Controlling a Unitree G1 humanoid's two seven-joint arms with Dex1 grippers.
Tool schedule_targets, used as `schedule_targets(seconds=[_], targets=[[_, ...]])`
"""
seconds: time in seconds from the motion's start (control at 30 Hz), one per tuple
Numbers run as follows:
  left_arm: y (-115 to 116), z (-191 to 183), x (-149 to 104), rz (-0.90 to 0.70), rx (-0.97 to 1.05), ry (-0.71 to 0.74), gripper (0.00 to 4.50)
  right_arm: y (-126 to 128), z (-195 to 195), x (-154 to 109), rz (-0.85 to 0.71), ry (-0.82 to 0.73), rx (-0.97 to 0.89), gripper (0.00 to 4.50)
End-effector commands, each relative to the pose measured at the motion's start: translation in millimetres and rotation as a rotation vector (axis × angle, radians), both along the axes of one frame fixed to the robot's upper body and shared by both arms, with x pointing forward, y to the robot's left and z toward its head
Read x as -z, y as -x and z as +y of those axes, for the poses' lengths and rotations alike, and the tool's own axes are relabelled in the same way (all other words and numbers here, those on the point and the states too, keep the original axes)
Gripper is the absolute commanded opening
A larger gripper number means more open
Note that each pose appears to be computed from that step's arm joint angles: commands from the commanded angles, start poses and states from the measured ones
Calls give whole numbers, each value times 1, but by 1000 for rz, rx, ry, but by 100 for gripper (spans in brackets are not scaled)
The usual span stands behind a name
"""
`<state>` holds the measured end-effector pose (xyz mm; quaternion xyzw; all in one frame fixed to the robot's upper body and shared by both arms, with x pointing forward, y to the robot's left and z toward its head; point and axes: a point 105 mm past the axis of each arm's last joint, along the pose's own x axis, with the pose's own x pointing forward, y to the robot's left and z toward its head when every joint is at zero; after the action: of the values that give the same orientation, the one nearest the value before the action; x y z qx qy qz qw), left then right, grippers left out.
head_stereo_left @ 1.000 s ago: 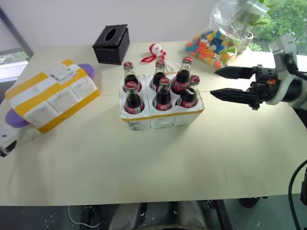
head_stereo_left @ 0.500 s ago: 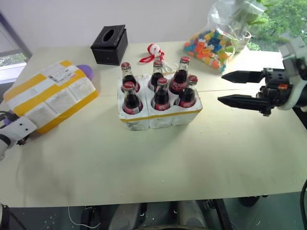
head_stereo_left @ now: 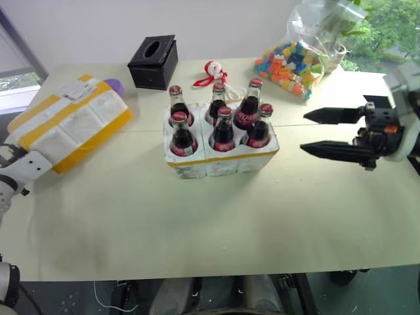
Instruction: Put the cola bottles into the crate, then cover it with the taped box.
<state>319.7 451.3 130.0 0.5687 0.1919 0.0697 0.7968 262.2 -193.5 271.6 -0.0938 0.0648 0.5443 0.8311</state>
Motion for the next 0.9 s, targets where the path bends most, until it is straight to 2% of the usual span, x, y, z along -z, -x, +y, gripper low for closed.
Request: schedule_targets(seconds=[0.03, 0.2, 0.33, 0.4, 0.53, 0.57, 0.7, 0.9], targets=[[-8, -4, -35, -66, 53, -33, 42, 6, -5, -9, -73, 45, 9, 450], [-20, -18, -95, -206, 126, -15, 42, 5, -13, -6, -57, 43, 38, 450], [-31, -50, -146, -307, 256, 5, 42, 4, -13, 0, -48, 44, 47, 450], [-33, -64, -162, -332, 310, 17, 42, 4, -13, 2, -47, 44, 48, 450], [-34, -124, -216, -396, 521, 55, 42, 2, -13, 4, -35, 29, 58, 450], [-33, -133, -220, -392, 549, 59, 42, 2, -13, 4, -34, 28, 59, 450], [-22, -204, -231, -327, 784, 46, 42, 1, -11, 8, -24, 19, 59, 450], [-7, -247, -211, -178, 857, -12, 42, -1, -10, 7, -24, -8, 74, 450]])
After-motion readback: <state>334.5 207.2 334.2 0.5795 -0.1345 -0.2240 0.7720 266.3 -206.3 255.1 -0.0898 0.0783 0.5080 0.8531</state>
